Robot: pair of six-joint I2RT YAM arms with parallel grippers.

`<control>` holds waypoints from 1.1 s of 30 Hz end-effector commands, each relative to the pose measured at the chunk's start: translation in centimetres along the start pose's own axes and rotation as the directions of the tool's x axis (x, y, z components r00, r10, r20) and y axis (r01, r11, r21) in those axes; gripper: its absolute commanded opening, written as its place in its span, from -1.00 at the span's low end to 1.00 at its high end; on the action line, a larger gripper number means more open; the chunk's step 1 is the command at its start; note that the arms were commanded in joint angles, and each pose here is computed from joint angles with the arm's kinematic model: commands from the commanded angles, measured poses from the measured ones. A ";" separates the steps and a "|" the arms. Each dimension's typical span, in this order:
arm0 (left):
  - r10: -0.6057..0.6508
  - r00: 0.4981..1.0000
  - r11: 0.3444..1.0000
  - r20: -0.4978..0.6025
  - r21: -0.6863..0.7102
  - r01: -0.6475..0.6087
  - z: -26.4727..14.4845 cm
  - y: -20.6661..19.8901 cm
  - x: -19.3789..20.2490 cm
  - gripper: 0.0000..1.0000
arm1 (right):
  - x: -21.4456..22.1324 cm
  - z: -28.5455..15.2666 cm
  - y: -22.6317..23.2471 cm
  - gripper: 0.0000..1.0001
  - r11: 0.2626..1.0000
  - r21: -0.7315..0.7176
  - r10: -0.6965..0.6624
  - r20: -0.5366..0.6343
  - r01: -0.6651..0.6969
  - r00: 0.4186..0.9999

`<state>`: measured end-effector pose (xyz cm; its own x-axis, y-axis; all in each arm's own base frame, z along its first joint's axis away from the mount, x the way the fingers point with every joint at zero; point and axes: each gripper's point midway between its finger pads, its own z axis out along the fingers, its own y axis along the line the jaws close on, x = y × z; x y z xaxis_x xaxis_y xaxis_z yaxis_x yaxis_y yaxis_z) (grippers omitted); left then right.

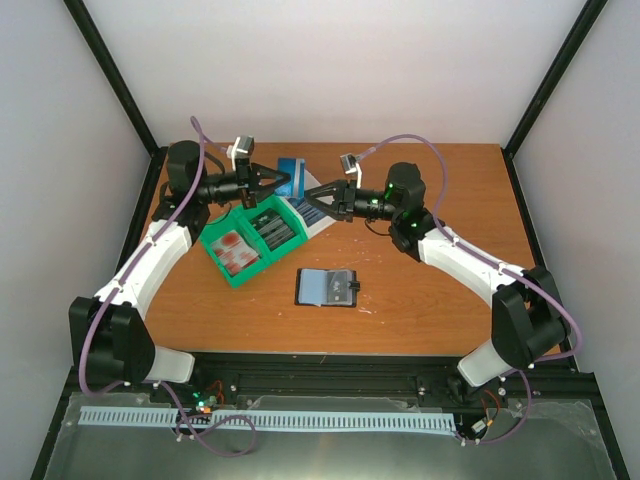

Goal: Put the credit cards into the card holder
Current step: Pick up the credit card from the storage box.

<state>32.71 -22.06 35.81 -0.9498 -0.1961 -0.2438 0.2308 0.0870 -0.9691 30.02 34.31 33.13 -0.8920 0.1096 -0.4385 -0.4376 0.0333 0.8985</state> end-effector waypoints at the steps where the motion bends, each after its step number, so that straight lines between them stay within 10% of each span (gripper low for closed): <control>1: 0.068 0.998 0.997 0.002 0.031 -0.069 -0.4 -1.9 0.1 -0.99 | -0.3 0.4 1.3 -0.35 0.998 -0.030 -0.050 -0.007 0.050 0.999; 33: 0.068 0.998 0.997 0.000 0.038 -0.068 -0.5 -2.1 0.5 -0.99 | -0.5 1.2 -0.4 -0.47 1.000 0.026 -0.016 -0.004 0.016 1.000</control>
<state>32.76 -21.97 35.68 -0.9487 -0.2003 -0.2447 0.2320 0.0850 -0.9690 30.47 34.73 33.08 -0.8880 0.1153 -0.4452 -0.4433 0.0428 0.8953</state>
